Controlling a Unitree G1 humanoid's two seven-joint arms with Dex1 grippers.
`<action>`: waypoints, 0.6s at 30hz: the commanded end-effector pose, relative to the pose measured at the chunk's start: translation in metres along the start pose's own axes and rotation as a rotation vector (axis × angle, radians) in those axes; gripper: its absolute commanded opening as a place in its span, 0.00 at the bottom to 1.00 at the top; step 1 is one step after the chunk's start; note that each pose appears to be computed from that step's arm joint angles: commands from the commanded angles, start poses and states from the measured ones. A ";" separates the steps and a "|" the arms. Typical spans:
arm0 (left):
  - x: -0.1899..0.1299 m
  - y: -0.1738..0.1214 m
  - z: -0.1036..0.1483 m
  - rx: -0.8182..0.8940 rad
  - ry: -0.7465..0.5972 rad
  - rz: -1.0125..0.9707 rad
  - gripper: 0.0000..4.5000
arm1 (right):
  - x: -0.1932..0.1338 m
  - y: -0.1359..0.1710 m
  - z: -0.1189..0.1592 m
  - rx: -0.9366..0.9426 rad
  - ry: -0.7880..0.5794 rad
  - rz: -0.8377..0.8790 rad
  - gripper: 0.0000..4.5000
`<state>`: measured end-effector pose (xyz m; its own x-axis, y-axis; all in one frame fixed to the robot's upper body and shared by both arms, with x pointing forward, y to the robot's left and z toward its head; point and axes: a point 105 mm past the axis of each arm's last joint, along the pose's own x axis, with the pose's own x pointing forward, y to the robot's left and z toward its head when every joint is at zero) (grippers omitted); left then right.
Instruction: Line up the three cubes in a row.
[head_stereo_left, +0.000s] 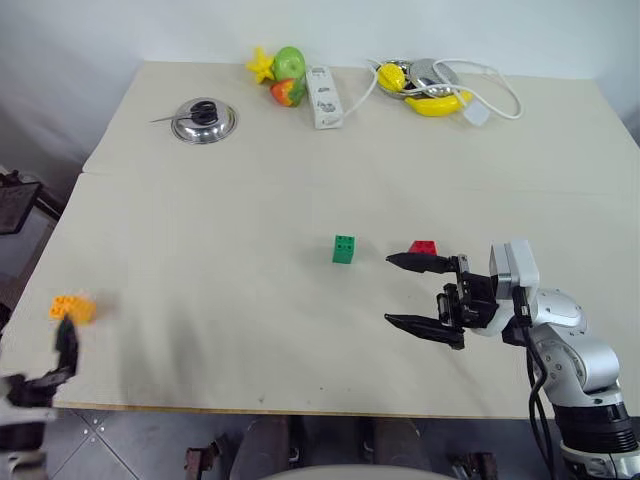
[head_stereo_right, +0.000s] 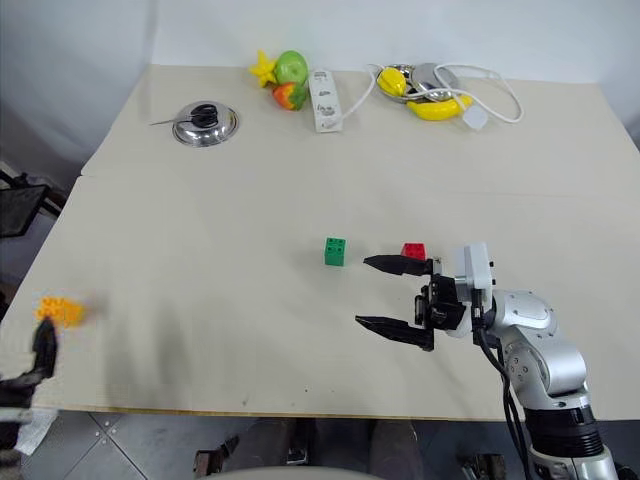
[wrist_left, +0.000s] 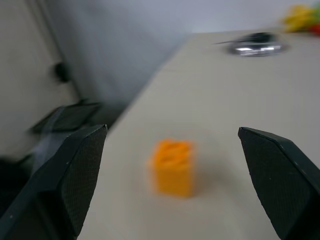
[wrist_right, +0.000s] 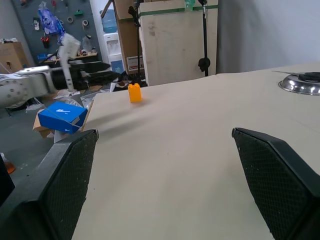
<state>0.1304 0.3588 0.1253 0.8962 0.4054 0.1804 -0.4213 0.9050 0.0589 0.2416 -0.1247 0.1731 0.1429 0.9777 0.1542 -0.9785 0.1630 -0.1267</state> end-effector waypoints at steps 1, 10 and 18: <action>-0.015 0.015 0.000 -0.041 0.007 0.065 0.99 | 0.000 0.001 0.004 -0.029 -0.009 0.007 1.00; -0.009 0.003 -0.023 -0.111 0.111 -0.088 0.99 | -0.011 -0.003 0.000 -0.062 0.010 -0.011 1.00; 0.030 0.009 -0.039 -0.015 0.240 -0.213 0.99 | -0.015 -0.005 -0.004 -0.066 0.024 -0.029 1.00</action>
<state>0.1616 0.3779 0.0955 0.9758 0.2139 -0.0447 -0.2122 0.9764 0.0389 0.2464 -0.1362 0.1614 0.1700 0.9776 0.1240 -0.9714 0.1874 -0.1460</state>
